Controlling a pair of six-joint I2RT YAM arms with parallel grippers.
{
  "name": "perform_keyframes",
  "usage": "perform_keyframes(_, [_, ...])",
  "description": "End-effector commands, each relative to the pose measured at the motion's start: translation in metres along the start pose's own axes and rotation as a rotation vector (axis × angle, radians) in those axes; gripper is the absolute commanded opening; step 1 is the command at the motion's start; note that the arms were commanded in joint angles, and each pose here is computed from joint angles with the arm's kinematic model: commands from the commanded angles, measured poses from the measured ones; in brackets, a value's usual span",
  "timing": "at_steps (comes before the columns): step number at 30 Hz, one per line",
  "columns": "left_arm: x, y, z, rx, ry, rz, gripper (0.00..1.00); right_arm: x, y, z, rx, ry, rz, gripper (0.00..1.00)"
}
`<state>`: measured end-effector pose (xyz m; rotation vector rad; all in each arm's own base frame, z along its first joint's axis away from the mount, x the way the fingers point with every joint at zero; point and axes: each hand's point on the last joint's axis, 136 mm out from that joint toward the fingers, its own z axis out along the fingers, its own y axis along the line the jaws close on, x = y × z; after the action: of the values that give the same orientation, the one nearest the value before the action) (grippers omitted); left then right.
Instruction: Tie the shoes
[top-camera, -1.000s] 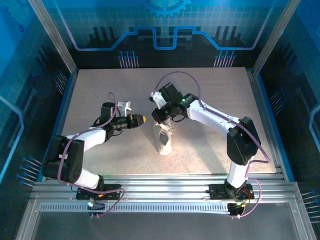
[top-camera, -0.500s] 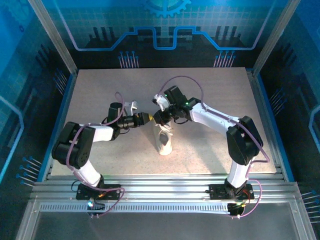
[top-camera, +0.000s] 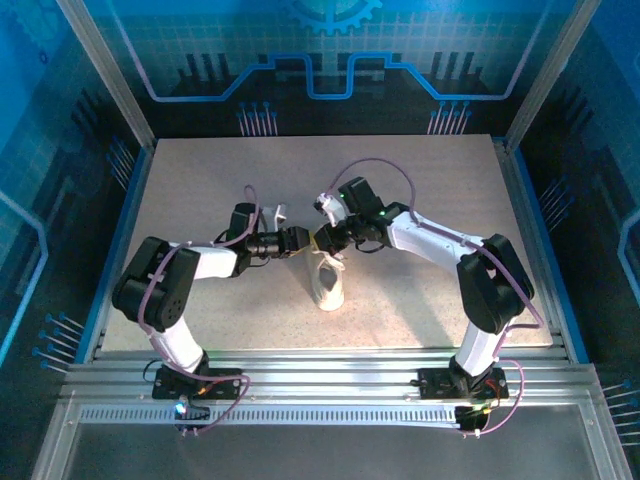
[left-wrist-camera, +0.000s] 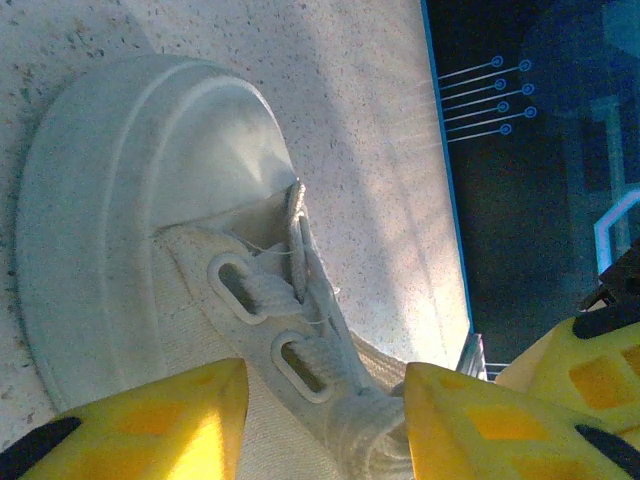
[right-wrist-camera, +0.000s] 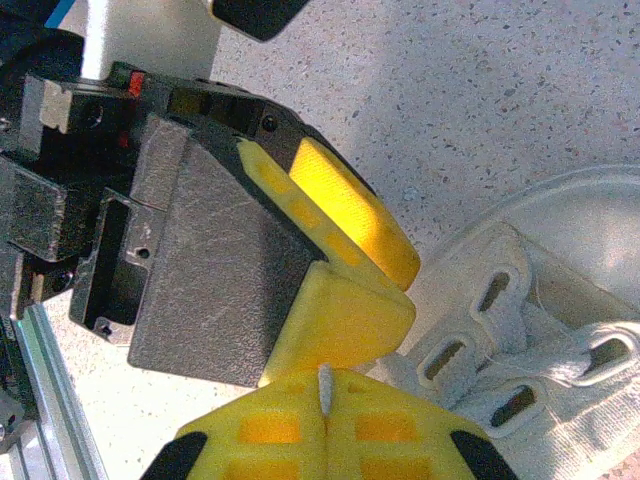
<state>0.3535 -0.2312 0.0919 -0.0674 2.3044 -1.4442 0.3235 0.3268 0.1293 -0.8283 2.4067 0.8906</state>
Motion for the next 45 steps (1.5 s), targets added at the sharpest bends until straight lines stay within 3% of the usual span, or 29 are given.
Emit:
perform_keyframes(1, [0.006, -0.007, 0.008, 0.038, 0.049, -0.016, 0.44, -0.01, 0.011, -0.009, -0.045, -0.051, -0.017, 0.0])
perform_keyframes(9, [0.016, -0.005, 0.011, 0.063, 0.083, -0.067, 0.39, -0.01, 0.006, -0.012, -0.069, -0.085, 0.014, 0.0])
perform_keyframes(15, [0.014, -0.005, 0.011, 0.063, 0.074, -0.07, 0.14, -0.012, 0.004, -0.014, -0.089, -0.105, 0.027, 0.0])
perform_keyframes(20, [0.009, -0.005, 0.006, 0.036, 0.046, -0.042, 0.01, -0.012, 0.003, -0.019, -0.101, -0.123, 0.034, 0.0])
perform_keyframes(45, [0.015, 0.013, -0.02, -0.2, 0.05, 0.141, 0.0, -0.018, -0.02, -0.022, -0.144, -0.285, 0.186, 0.0])
